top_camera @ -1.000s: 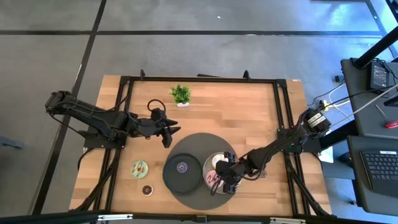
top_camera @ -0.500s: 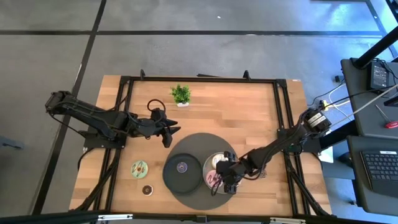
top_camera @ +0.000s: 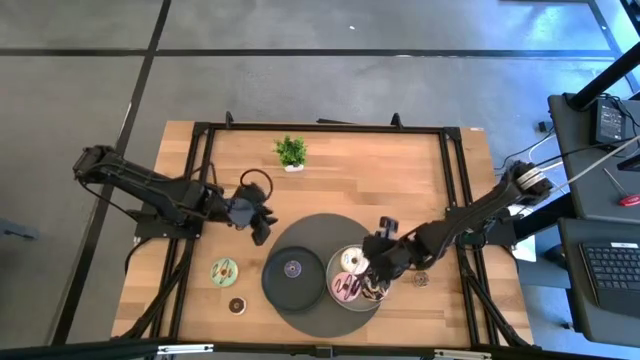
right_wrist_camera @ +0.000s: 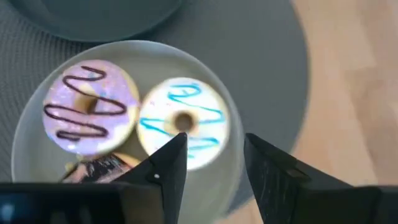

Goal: Pick & Place donuts
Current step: Put the large blue donut on the gray plate

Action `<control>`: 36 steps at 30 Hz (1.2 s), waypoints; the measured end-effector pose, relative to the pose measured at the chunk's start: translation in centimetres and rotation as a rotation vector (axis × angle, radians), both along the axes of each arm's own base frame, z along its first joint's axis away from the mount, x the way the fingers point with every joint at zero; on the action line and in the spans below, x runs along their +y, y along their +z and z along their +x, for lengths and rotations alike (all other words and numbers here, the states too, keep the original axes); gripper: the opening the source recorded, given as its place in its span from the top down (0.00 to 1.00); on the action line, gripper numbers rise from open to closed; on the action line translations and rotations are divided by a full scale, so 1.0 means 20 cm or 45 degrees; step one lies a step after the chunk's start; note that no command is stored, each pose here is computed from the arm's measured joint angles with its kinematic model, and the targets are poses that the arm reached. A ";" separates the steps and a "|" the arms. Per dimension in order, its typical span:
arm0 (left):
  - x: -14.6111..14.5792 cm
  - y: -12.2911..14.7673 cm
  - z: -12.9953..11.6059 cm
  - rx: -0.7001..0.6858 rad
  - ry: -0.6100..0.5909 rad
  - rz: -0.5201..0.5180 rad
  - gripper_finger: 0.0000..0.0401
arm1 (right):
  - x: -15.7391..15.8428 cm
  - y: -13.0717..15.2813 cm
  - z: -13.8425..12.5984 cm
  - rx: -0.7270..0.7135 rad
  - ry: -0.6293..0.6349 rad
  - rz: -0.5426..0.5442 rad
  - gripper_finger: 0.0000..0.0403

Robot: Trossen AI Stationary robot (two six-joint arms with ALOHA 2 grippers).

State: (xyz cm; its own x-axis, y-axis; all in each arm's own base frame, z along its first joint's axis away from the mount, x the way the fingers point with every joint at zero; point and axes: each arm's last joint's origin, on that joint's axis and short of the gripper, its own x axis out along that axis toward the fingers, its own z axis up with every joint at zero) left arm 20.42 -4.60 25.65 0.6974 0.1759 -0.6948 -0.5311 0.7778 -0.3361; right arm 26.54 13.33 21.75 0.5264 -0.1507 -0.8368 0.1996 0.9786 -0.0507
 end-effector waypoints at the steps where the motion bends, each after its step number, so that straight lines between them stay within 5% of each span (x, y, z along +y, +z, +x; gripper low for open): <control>1: -0.01 -0.02 -0.02 0.063 0.016 -0.042 0.64 | -0.02 0.03 -0.01 -0.007 -0.009 0.006 0.60; 7: -0.08 -0.09 -0.17 0.417 0.106 -0.178 0.64 | -0.14 0.12 -0.01 -0.070 -0.087 0.044 0.60; 14: -0.19 -0.13 -0.30 0.673 0.168 -0.443 0.63 | -0.28 0.06 0.03 0.003 -0.033 0.108 0.60; 20: -0.30 -0.18 -0.32 0.729 0.194 -0.436 0.64 | -0.34 0.01 0.08 -0.103 0.036 0.203 0.60; 36: -0.47 -0.40 -0.27 0.999 0.363 -0.380 0.65 | -0.46 0.01 0.12 -0.190 -0.012 0.188 0.60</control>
